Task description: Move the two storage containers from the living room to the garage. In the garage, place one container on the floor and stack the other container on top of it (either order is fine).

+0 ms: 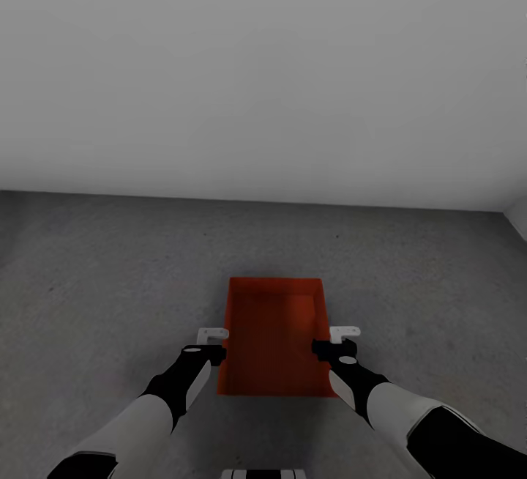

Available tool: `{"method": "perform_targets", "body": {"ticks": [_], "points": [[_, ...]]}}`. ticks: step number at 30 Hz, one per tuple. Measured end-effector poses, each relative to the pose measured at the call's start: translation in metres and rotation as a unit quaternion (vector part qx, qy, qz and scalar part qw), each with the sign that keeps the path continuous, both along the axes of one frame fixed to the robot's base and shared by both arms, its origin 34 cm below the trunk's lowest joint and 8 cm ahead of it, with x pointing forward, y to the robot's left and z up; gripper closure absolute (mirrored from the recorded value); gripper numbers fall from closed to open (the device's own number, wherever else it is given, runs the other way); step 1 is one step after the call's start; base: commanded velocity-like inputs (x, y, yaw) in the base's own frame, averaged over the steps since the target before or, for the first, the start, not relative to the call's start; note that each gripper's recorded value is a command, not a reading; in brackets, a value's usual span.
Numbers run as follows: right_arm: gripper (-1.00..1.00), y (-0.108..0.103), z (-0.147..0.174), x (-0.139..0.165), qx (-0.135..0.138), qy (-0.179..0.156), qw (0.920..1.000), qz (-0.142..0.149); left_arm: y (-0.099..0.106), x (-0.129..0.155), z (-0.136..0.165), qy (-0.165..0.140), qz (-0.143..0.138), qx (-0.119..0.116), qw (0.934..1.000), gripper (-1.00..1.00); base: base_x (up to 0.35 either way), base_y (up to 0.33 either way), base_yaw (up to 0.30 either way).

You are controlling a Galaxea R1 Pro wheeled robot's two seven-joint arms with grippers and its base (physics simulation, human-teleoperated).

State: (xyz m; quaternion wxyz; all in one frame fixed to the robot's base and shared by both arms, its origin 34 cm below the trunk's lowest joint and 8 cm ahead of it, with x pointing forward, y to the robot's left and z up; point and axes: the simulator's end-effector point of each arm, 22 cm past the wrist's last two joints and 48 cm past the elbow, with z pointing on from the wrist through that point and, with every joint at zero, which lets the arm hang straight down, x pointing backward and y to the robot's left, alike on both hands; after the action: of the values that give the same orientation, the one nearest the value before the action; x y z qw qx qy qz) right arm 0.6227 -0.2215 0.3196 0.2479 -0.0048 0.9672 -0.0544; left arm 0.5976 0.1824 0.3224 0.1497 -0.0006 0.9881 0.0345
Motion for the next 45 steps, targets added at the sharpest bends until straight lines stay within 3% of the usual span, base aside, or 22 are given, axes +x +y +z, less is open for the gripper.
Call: {"method": "perform_targets", "body": {"ticks": [45], "points": [[-1.0, 0.003, 0.086, 0.009, 0.003, 0.001, 1.0, -0.004, 0.001, 0.01, 0.086, 0.001, 0.001, 0.005, 1.0, -1.0, 0.0, 0.0, 0.0]]}}
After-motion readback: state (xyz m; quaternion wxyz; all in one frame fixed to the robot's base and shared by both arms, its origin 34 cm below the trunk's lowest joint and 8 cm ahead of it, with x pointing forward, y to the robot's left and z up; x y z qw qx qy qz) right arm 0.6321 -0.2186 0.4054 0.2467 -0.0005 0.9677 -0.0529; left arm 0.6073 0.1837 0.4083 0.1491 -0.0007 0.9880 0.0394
